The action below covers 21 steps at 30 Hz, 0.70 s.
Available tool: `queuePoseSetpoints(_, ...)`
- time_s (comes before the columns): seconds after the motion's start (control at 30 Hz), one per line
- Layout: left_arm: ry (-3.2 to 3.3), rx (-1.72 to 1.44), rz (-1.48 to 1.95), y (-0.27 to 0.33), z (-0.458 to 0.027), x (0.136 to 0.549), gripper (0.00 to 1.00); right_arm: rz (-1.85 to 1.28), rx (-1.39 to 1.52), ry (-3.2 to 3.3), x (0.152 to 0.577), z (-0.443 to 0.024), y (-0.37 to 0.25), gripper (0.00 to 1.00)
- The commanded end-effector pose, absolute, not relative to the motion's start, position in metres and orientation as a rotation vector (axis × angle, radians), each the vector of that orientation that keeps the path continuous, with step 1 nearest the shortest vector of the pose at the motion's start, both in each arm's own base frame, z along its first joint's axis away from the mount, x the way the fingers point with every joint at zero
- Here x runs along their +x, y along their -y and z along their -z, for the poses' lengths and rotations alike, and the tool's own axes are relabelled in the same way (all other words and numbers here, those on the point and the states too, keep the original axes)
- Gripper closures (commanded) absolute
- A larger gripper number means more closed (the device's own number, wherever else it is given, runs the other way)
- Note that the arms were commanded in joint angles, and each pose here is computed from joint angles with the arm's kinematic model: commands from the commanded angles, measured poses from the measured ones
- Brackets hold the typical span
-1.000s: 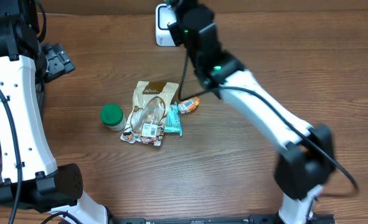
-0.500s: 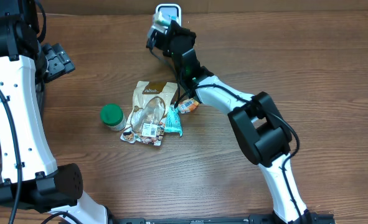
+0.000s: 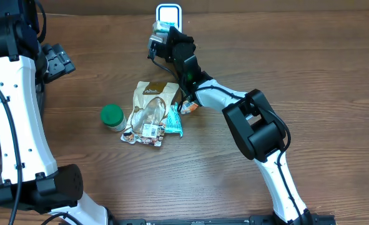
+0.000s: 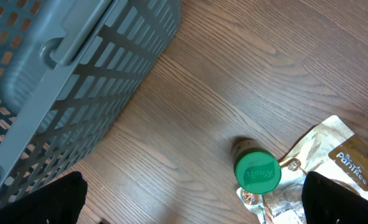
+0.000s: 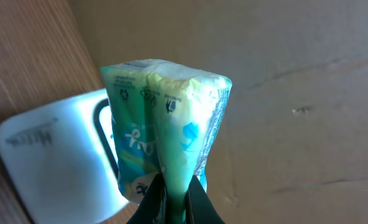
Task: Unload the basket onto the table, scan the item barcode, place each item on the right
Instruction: 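Lift the teal box and hold it in front of the barcode scanner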
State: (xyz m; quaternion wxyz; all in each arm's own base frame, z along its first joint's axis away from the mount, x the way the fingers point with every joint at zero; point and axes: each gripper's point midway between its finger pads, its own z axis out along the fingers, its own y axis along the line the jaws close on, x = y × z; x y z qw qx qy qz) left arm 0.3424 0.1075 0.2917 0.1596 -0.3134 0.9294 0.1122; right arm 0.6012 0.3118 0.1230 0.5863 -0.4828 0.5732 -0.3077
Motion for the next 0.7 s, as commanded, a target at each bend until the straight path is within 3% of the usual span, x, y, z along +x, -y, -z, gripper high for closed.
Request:
queuePoseSetpoints(0.0,-2.656,-0.875,-0.341,-0.109,-0.294,0.341,0.0,0.725,-1.086,-1.312,0.608,-0.136,-0.303,0.96)
queuePoseSetpoints(0.27,-2.656,-0.875,-0.341,-0.109,-0.294,0.341,0.0,0.71,-1.041,-1.261,0.621,-0.162,-0.296,0.96)
queuePoseSetpoints(0.67,-2.657,-0.875,-0.341,-0.109,-0.294,0.341,0.0,0.667,-1.122,-1.282,0.625,-0.145,-0.293,0.96)
